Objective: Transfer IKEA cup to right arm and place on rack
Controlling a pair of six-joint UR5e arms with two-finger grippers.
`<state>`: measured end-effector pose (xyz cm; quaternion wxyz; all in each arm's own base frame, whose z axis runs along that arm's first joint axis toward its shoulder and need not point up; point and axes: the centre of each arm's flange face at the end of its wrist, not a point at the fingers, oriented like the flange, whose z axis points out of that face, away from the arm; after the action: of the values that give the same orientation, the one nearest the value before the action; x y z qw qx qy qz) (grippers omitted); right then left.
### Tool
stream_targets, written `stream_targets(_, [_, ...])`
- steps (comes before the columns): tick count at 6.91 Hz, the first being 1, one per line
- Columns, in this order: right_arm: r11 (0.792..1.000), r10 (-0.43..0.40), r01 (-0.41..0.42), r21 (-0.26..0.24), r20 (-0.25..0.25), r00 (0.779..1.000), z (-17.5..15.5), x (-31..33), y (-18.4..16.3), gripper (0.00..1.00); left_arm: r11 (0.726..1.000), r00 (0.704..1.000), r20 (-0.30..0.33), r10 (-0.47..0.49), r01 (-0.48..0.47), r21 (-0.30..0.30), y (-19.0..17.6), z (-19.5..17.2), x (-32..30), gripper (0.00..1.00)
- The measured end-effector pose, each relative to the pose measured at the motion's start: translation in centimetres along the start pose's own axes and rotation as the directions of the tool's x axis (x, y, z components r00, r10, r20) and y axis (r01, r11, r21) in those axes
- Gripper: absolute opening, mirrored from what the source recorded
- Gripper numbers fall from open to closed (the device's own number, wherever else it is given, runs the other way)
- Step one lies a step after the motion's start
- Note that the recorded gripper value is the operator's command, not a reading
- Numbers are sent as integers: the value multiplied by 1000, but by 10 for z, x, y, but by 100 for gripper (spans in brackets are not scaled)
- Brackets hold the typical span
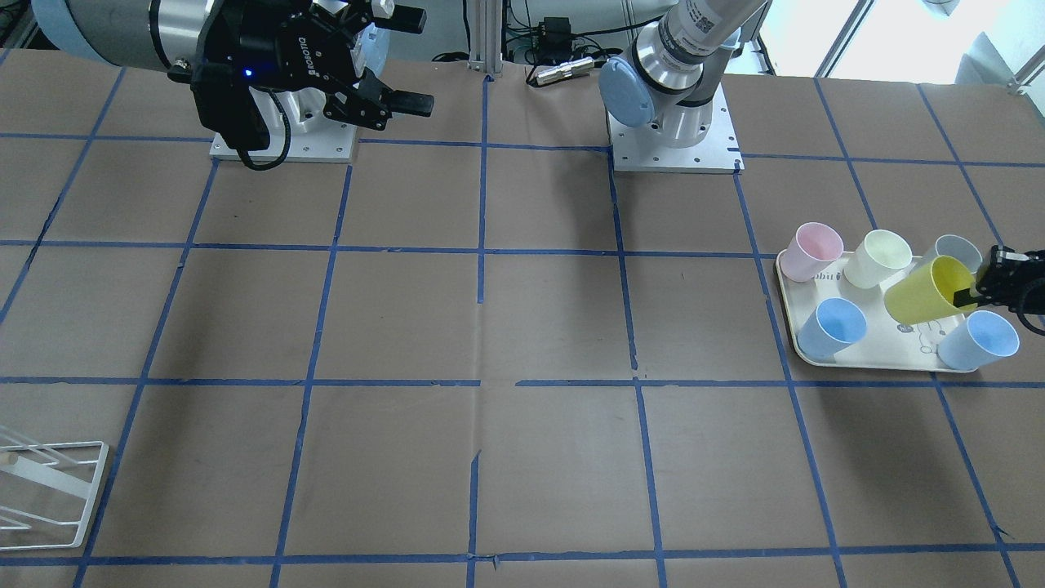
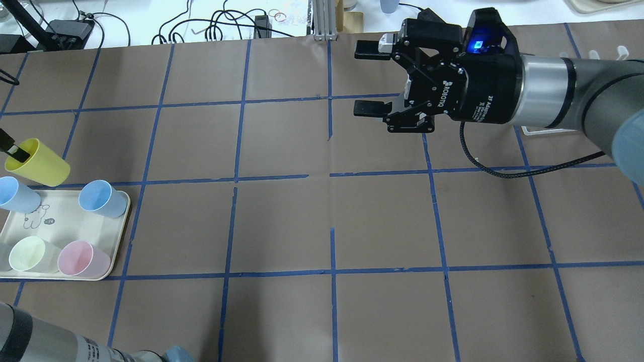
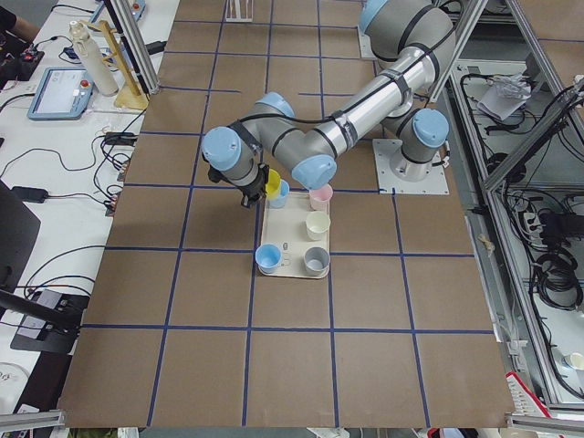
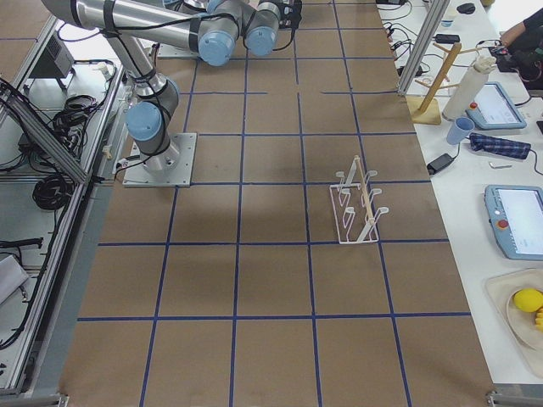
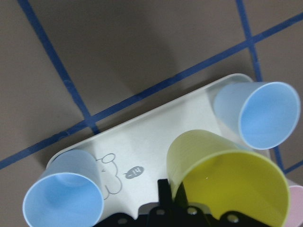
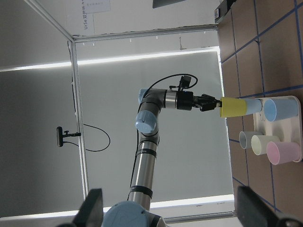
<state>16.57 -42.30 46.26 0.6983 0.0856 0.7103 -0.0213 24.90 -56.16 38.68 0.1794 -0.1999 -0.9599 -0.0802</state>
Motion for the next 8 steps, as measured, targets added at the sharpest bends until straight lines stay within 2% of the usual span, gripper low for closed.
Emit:
stream_targets(2, [1000, 11, -11, 2, 0, 1000, -1, 3, -4, 100, 1000, 993, -114, -27, 26, -9, -42, -4, 118, 0])
stream_targets(4, [1000, 27, -27, 7, 1, 1000, -3, 4, -5, 100, 994, 958, -274, -85, 101, 46, -57, 16, 199, 0])
stream_targets(6, [999, 36, -36, 7, 0, 999, -3, 6, -5, 100, 982, 880, -465, -99, 161, 95, -53, 62, 255, 0])
stream_targets(7, [999, 41, -41, 7, 0, 999, -4, 9, -7, 100, 972, 817, -569, -94, 199, 126, -51, 87, 284, 0])
stream_targets(8, [998, 54, -54, 8, 1, 999, -4, 14, -11, 100, 955, 738, -670, -81, 251, 161, -49, 108, 313, 0])
